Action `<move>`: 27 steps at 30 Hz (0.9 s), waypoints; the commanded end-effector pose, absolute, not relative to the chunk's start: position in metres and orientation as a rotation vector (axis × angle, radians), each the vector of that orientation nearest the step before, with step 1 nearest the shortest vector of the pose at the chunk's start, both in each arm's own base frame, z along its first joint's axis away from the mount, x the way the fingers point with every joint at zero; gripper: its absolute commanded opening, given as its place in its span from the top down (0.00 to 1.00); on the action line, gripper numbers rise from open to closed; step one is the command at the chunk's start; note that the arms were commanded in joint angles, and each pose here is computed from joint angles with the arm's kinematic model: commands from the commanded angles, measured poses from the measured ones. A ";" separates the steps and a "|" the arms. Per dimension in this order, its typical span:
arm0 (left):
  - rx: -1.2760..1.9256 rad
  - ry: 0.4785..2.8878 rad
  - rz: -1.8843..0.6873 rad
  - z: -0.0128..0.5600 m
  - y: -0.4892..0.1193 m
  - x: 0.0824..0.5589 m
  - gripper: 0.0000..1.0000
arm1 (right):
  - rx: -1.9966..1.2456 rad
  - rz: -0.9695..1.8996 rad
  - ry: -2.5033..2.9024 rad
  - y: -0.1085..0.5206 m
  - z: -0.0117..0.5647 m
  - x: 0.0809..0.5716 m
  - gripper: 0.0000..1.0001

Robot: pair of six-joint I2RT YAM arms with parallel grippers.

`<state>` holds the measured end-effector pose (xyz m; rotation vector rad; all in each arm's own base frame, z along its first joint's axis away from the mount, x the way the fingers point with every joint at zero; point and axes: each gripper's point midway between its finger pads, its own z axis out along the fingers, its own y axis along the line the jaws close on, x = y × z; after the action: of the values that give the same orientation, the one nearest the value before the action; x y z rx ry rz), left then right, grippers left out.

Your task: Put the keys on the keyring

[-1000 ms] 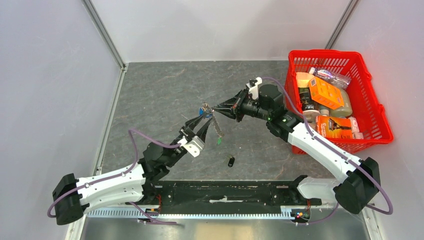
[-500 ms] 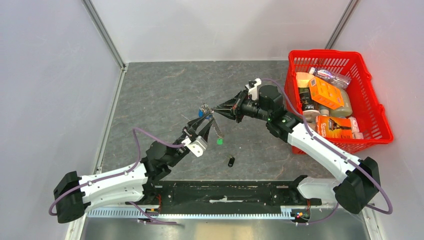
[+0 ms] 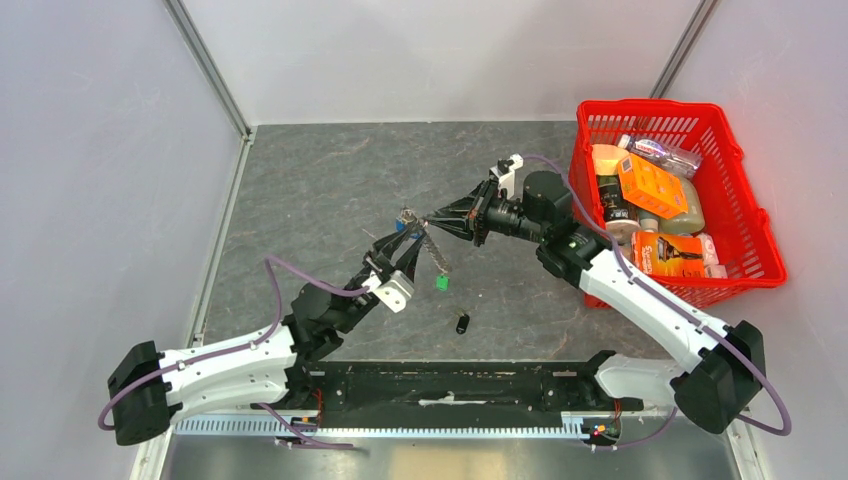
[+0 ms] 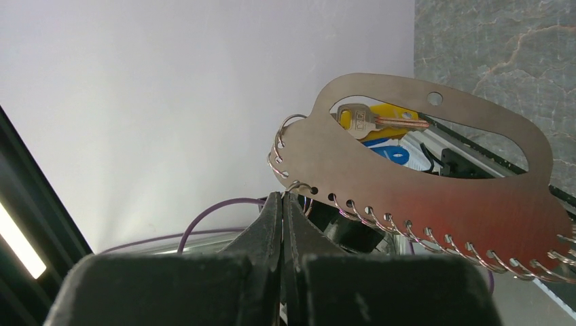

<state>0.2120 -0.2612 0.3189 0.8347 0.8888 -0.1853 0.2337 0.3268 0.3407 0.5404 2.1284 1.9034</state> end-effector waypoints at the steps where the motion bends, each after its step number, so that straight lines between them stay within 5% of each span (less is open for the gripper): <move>1: 0.715 0.811 -0.153 0.359 -0.248 0.211 0.62 | 0.436 2.001 2.061 0.326 0.367 0.217 1.00; 22: 0.706 0.802 -0.172 0.361 -0.248 0.208 0.63 | 0.429 1.999 2.088 0.330 0.359 0.214 1.00; 27: 0.707 0.805 -0.183 0.361 -0.250 0.207 0.77 | 0.436 2.001 2.089 0.330 0.357 0.214 1.00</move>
<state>0.2085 -0.2585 0.3326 0.7915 0.8534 -0.1919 0.2247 0.3300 0.3406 0.5150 2.1372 1.9296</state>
